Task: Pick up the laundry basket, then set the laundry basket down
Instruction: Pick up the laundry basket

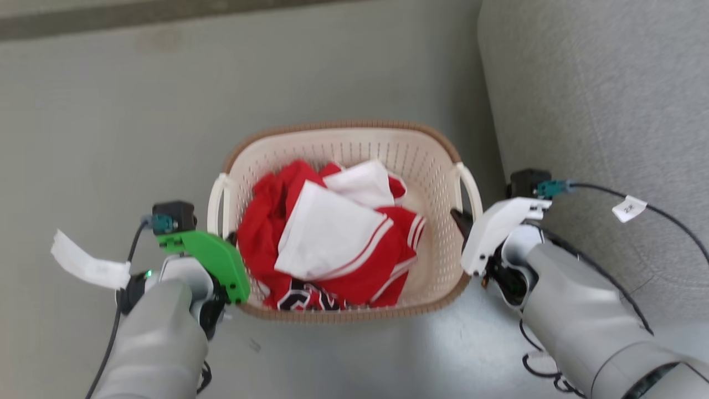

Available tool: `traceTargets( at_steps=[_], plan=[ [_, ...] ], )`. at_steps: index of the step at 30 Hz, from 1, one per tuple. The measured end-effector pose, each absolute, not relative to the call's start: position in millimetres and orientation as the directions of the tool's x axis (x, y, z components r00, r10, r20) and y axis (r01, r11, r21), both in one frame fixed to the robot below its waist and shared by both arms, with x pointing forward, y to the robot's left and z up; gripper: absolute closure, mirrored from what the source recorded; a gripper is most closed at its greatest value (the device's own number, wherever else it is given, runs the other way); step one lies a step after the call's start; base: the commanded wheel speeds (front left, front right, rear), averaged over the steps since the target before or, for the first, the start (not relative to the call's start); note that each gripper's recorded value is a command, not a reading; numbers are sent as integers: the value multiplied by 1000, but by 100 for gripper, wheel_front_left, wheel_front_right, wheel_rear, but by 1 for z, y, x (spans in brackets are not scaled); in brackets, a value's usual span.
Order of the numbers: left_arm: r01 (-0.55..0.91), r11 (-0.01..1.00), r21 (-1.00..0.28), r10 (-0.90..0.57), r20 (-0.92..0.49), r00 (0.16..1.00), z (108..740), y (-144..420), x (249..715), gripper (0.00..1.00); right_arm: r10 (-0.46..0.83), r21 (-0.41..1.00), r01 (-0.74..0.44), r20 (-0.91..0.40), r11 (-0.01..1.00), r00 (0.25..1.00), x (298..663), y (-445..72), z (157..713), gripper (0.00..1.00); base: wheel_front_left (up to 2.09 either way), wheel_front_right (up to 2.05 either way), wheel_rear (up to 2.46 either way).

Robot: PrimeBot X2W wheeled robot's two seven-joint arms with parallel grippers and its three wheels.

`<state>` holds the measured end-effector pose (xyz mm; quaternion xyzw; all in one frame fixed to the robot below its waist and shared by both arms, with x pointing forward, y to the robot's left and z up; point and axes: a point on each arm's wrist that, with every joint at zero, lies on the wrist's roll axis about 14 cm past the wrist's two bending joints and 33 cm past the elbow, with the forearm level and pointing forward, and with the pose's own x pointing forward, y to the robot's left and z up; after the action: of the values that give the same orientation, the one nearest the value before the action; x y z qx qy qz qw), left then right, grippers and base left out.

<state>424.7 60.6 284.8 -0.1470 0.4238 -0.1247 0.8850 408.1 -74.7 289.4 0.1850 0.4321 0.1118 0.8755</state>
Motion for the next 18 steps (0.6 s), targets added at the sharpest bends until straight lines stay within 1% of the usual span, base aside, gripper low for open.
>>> traceTargets(
  at_steps=[7, 18],
  plan=[
    [83, 923, -376, -345, -712, 611, 300, 62, 400, 100, 370, 419, -61, -713, 906, 596, 385, -72, 307, 100, 0, 0, 0],
    [88, 924, -373, -343, -703, 623, 319, 65, 376, 100, 387, 419, -92, -704, 903, 596, 359, -68, 324, 100, 0, 0, 0]
  ],
)
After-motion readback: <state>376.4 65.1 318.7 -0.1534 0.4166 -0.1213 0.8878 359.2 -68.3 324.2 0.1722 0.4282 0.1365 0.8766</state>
